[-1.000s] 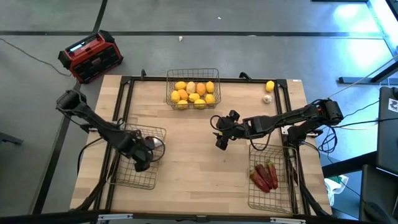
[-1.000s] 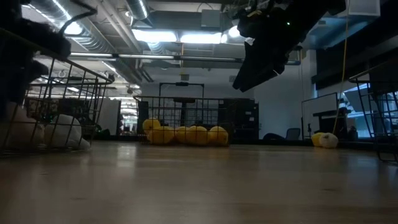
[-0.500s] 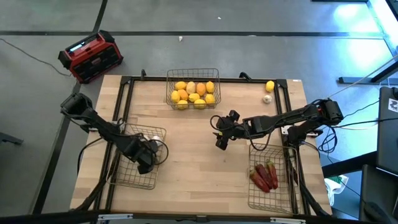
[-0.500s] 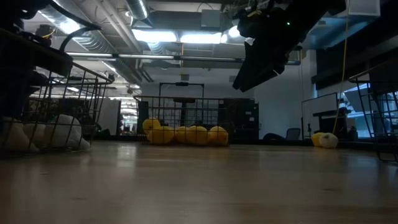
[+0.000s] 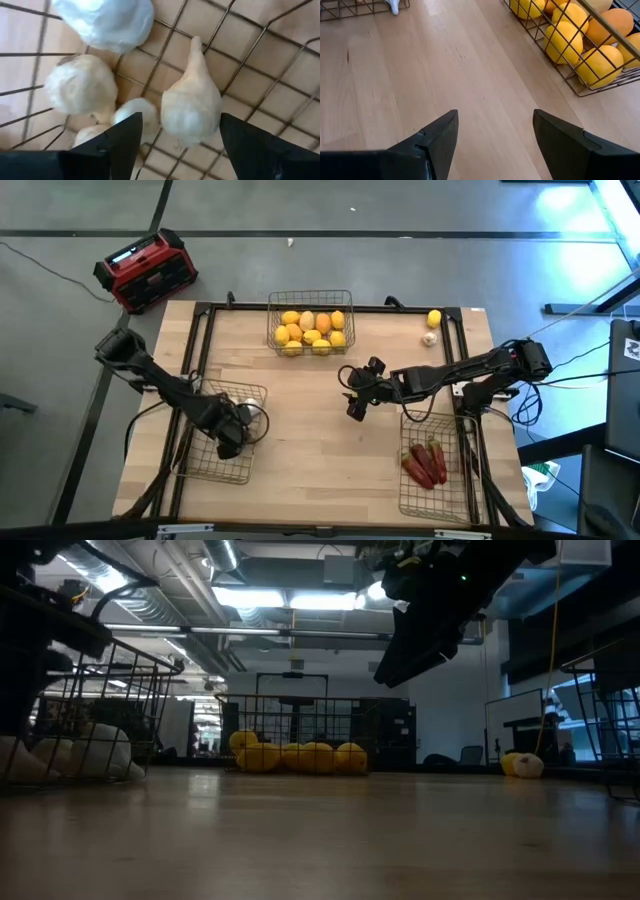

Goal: Sort produce into baskets
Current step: Put the garlic into the bottom left wire basket

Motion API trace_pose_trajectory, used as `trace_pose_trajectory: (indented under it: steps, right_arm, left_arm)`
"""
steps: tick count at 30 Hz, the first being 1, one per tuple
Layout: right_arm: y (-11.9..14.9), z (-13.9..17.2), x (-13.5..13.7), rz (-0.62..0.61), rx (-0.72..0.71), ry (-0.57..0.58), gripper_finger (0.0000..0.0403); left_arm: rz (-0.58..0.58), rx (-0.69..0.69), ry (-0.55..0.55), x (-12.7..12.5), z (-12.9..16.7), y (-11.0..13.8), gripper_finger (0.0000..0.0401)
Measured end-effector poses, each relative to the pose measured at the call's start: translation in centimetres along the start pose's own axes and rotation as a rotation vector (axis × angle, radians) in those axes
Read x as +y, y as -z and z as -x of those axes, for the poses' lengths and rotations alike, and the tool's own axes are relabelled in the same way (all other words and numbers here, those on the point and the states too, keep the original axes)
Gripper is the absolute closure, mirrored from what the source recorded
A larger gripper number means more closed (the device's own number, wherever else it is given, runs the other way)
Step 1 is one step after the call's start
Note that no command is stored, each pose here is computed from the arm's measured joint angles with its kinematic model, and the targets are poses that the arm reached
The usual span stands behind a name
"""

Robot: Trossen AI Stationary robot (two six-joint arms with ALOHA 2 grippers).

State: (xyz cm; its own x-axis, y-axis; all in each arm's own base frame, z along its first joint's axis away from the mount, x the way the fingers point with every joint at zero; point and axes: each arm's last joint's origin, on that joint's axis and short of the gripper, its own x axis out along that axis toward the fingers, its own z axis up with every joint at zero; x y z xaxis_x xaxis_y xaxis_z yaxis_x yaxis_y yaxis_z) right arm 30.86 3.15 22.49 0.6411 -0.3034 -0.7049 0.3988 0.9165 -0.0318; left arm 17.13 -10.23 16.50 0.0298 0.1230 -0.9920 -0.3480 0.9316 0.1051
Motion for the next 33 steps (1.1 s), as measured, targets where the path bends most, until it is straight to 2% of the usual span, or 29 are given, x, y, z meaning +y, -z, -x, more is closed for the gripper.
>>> trace_pose_trajectory:
  steps: [5,9,13,16,22,28,33]
  right_arm:
    - [-0.2,0.0,0.0,-0.024,-0.016,-0.006,0.0150]
    - [-0.1,0.0,-0.1,-0.080,-0.013,0.005,0.0150]
    - [-0.5,0.7,-0.7,-0.112,-0.008,0.095,0.0150]
    - [-1.0,1.9,-1.3,-0.112,0.009,0.215,0.0150]
    - [-1.1,4.4,-4.1,-0.138,0.176,0.410,0.0150]
    - [0.1,5.2,-7.7,-0.187,0.378,0.595,0.0150]
    - [0.7,4.7,-10.2,-0.252,0.480,0.653,0.0150]
  left_arm:
    - [0.001,-0.035,0.014,0.9,2.2,0.3,0.0139]
    - [0.021,-0.159,0.062,1.8,4.2,0.4,0.0139]
    - [0.056,-0.313,0.070,3.0,5.8,0.7,0.0139]
    - [0.102,-0.433,0.074,3.7,6.8,0.8,0.0139]
    - [0.107,-0.643,0.112,3.6,8.1,0.0,0.0139]
    - [0.046,-0.844,0.134,2.5,8.4,-1.2,0.0138]
    - [0.010,-0.905,0.137,2.4,8.3,-1.8,0.0138]
